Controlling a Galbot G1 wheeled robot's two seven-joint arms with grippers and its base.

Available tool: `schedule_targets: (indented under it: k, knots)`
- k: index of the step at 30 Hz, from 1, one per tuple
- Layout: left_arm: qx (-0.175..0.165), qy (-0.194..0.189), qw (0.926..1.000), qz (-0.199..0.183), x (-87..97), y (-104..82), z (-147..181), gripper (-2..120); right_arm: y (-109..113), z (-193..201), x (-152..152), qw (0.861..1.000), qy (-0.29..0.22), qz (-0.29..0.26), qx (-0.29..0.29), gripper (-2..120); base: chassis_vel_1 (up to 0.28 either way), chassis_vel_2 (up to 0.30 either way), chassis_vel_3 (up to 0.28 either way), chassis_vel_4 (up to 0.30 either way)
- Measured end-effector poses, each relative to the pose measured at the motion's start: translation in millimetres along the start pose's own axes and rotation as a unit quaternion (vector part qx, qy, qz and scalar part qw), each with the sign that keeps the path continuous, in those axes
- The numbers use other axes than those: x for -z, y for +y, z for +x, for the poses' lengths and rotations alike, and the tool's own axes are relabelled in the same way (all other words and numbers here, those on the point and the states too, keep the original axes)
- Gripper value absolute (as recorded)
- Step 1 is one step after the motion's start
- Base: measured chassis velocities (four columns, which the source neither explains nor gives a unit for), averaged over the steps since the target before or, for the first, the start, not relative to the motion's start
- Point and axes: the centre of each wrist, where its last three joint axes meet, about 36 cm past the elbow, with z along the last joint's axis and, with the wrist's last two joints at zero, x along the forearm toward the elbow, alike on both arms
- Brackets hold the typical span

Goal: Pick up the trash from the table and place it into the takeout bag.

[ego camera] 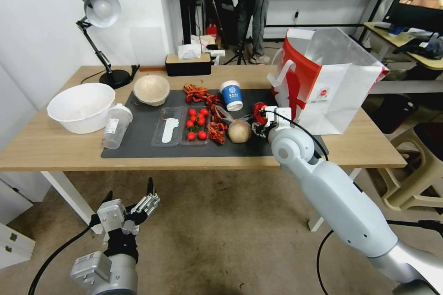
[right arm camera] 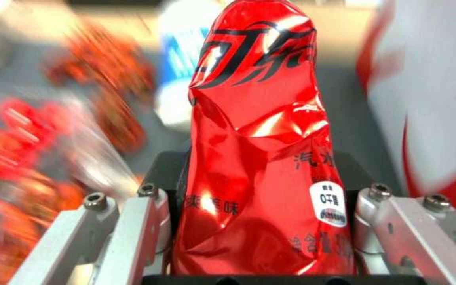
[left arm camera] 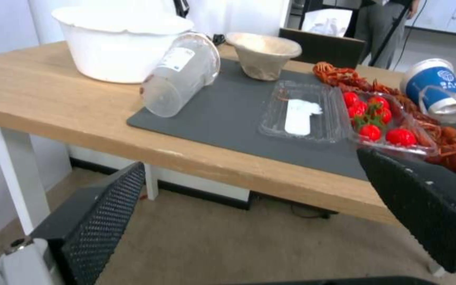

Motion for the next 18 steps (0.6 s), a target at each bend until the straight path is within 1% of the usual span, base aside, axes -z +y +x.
schedule_targets:
  k: [1, 2, 3, 4, 5, 6, 7, 9, 10, 11, 12, 13, 14, 16, 17, 18]
  knots:
    - [0.0, -0.001, 1.0, 0.0, 0.8, 0.0, 0.0, 100, -4.5, 8.9, 6.7, 0.999, -0.028, 0.011, 0.012, 43, 0.0, 0.0, 0.0, 0.0]
    - [0.0, -0.001, 1.0, 0.0, 0.8, 0.0, 0.0, 100, -4.5, 8.9, 6.7, 0.999, -0.028, 0.011, 0.012, 43, 0.0, 0.0, 0.0, 0.0]
    - [0.0, -0.002, 1.0, 0.001, 1.3, 0.0, 0.1, 100, -9.7, 19.0, 17.4, 0.997, -0.074, 0.023, 0.021, 43, 0.0, 0.0, 0.0, 0.0]
    - [0.0, -0.003, 1.0, 0.001, 1.7, -0.1, 0.2, 100, -12.5, 23.4, 24.0, 0.995, -0.095, 0.029, 0.022, 43, 0.0, 0.0, 0.0, 0.0]
    - [0.001, -0.003, 1.0, 0.001, 2.0, -0.2, 0.3, 100, -18.7, 30.8, 39.0, 0.991, -0.128, 0.032, 0.021, 43, 0.0, 0.0, 0.0, 0.0]
    - [0.001, -0.003, 1.0, 0.001, 2.1, -0.2, 0.5, 100, -22.9, 34.8, 49.7, 0.989, -0.145, 0.031, 0.019, 43, 0.0, 0.0, 0.0, 0.0]
    - [0.001, -0.003, 1.0, 0.001, 2.1, -0.2, 0.5, 100, -22.9, 34.8, 49.7, 0.989, -0.145, 0.031, 0.019, 43, 0.0, 0.0, 0.0, 0.0]
    - [0.001, -0.003, 1.0, 0.002, 3.3, -0.2, 1.3, 100, -41.5, 44.7, 91.1, 0.981, -0.192, 0.022, -0.004, 43, 0.0, 0.0, 0.0, 0.0]
    - [0.002, -0.004, 1.0, 0.002, 3.8, -0.2, 1.6, 100, -51.4, 45.6, 107.0, 0.978, -0.204, 0.021, -0.021, 43, 0.0, 0.0, 0.0, 0.0]
    - [0.002, -0.004, 1.0, 0.002, 3.8, -0.2, 1.6, 100, -51.4, 45.6, 107.0, 0.978, -0.204, 0.021, -0.021, 43, 0.0, 0.0, 0.0, 0.0]
    - [0.002, -0.004, 1.0, 0.002, 4.5, -0.1, 2.0, 100, -62.5, 45.5, 123.3, 0.976, -0.211, 0.019, -0.041, 43, 0.0, 0.0, 0.0, 0.0]
    - [0.002, -0.004, 1.0, 0.002, 5.2, -0.1, 2.7, 100, -78.5, 42.3, 140.0, 0.976, -0.209, 0.013, -0.067, 43, 0.0, 0.0, 0.0, 0.0]
    - [0.002, -0.004, 1.0, 0.002, 5.2, -0.1, 2.7, 100, -78.5, 42.3, 140.0, 0.976, -0.209, 0.013, -0.067, 43, 0.0, 0.0, 0.0, 0.0]
    - [0.002, -0.003, 1.0, 0.001, 5.8, 0.4, 4.3, 100, -101.9, 34.9, 153.0, 0.975, -0.199, 0.005, -0.103, 43, 0.0, 0.0, 0.0, 0.0]
    - [0.002, -0.003, 1.0, 0.001, 5.8, 0.4, 4.3, 100, -101.9, 34.9, 153.0, 0.975, -0.199, 0.005, -0.103, 43, 0.0, 0.0, 0.0, 0.0]
    - [0.002, -0.003, 1.0, 0.0, 6.3, 0.8, 4.8, 100, -109.4, 31.5, 152.6, 0.975, -0.192, 0.004, -0.115, 43, 0.0, 0.0, 0.0, 0.0]
